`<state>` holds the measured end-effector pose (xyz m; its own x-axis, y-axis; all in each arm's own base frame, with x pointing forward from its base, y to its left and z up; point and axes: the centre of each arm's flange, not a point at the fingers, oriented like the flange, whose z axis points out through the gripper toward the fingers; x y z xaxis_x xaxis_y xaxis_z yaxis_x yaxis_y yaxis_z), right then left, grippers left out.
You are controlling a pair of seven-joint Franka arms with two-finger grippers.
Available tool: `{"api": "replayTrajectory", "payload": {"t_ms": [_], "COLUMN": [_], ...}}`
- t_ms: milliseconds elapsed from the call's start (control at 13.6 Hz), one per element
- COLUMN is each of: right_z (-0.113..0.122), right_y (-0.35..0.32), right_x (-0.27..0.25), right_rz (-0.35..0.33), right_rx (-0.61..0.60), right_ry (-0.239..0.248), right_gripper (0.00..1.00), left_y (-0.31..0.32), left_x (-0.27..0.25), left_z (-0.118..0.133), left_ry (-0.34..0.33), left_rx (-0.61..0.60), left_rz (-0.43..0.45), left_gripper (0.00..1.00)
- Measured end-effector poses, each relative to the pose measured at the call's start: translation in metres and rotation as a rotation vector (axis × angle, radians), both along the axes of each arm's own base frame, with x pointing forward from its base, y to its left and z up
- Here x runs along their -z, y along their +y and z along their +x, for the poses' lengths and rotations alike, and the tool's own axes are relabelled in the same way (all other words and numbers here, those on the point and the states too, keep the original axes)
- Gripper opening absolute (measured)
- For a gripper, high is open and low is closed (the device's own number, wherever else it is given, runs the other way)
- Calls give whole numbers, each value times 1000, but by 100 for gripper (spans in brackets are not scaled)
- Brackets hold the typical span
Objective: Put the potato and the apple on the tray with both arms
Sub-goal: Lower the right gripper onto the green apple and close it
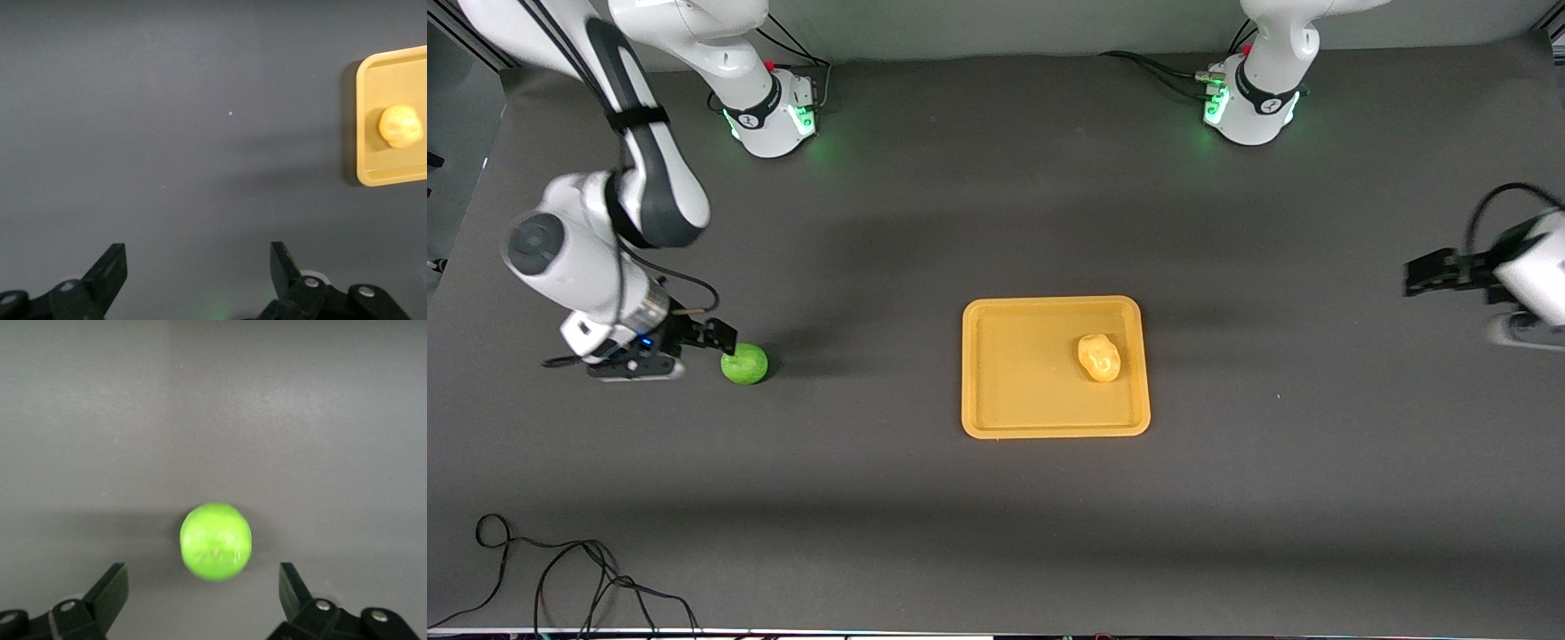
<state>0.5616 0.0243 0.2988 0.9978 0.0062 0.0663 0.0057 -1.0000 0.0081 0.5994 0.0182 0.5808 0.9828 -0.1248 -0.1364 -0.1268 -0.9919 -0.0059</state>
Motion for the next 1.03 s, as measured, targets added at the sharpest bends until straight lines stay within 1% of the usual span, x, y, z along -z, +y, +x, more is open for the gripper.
{"api": "replayTrajectory", "payload": {"t_ms": [147,369,516,664,737,811,885,1032], "right_z": [4,1,-2,-6,-7,-8,-7,-4], "right_y": [-1,-2,-2,-2,-2,-3,-4,-5], "right_x": [39,83,99,104,106,106,104,90], "right_rz": [-6,-13,-15,-16,-17,-18,-18,-18], "right_rx": [0,-1,-1,-1,-7,-21,-31,-36], "right_ry": [-7,5,23,36,43,49,54,60], "right_gripper": [100,100,100,99,94,84,78,78], "left_y": [11,13,14,16,16,17,17,17], "left_x": [-5,-17,-21,-21,-21,-22,-23,-25], "left_z": [-4,-12,-14,-14,-14,-15,-15,-15], "left_ry": [10,10,6,6,6,4,3,1], "left_rx": [-7,-14,-20,-23,-24,-25,-26,-27], "left_rz": [-13,-22,-42,-45,-45,-45,-45,-46], "left_gripper": [96,96,96,96,96,95,94,94]}}
